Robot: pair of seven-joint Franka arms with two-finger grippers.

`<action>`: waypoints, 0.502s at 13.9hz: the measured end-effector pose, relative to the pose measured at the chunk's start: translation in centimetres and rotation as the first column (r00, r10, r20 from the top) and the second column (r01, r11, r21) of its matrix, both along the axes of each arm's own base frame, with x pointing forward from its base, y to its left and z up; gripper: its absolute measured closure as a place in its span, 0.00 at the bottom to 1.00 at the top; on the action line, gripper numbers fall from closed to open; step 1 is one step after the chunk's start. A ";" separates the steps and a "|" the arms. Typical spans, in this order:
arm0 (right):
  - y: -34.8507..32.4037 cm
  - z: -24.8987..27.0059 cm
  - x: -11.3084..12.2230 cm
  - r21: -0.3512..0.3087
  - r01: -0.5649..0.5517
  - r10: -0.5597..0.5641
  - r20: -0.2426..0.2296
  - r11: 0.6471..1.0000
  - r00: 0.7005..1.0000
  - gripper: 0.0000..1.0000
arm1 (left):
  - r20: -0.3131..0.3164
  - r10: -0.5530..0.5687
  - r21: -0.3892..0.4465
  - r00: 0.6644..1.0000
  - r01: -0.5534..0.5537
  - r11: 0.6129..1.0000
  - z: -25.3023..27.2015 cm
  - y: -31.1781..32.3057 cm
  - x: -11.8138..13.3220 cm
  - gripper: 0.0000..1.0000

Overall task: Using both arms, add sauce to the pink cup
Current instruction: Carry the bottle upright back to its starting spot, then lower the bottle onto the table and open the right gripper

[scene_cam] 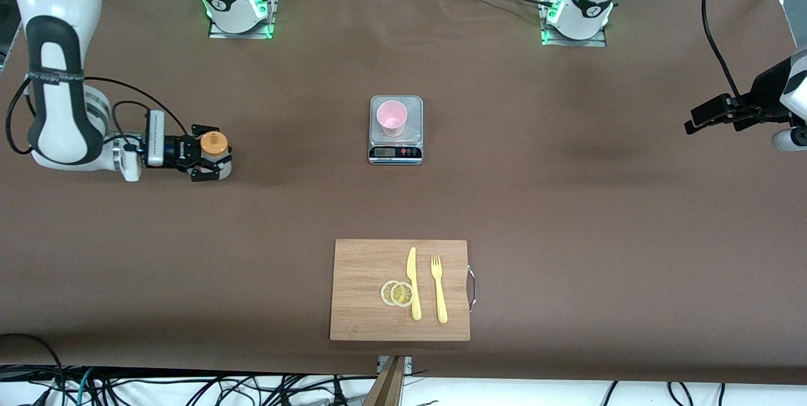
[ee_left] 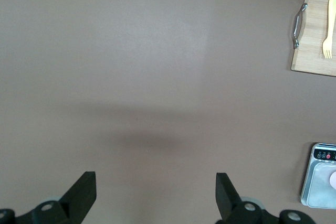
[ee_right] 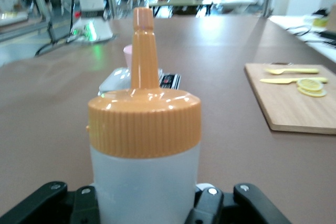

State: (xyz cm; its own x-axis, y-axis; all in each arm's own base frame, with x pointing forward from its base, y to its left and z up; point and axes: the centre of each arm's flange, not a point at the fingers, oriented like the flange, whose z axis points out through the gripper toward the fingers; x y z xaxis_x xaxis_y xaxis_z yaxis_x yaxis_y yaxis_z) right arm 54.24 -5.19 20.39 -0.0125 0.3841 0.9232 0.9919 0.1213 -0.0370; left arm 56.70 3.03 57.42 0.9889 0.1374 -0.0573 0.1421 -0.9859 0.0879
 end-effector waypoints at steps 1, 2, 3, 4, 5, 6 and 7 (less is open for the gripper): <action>-0.9 -0.8 -0.1 0.027 0.023 -0.022 -0.007 0.999 1.000 0.78 | 0.000 0.000 0.000 1.000 0.000 1.000 0.0 0.0 0.0 0.00; -1.5 -1.5 0.0 0.042 0.043 -0.042 -0.009 0.998 0.999 0.78 | 0.000 0.000 0.000 1.000 0.000 1.000 0.0 0.0 0.0 0.00; -1.9 -2.2 0.2 0.055 0.061 -0.060 -0.012 0.997 0.998 0.78 | 0.000 0.000 0.000 1.000 0.000 1.000 0.0 0.0 0.0 0.00; -2.1 -2.8 0.4 0.070 0.074 -0.073 -0.017 0.995 0.997 0.78 | 0.000 0.000 0.000 1.000 0.000 1.000 0.0 0.0 0.0 0.00; -2.2 -3.4 0.6 0.090 0.085 -0.083 -0.024 0.992 0.996 0.78 | 0.000 0.000 0.000 1.000 0.000 1.000 0.0 0.0 0.0 0.00; -2.2 -4.1 0.7 0.104 0.093 -0.090 -0.032 0.990 0.995 0.78 | 0.000 0.000 0.000 1.000 0.000 1.000 0.0 0.0 0.0 0.00; -2.1 -4.8 0.8 0.111 0.099 -0.095 -0.038 0.989 0.995 0.78 | 0.000 0.000 0.000 1.000 0.000 1.000 0.0 0.0 0.0 0.00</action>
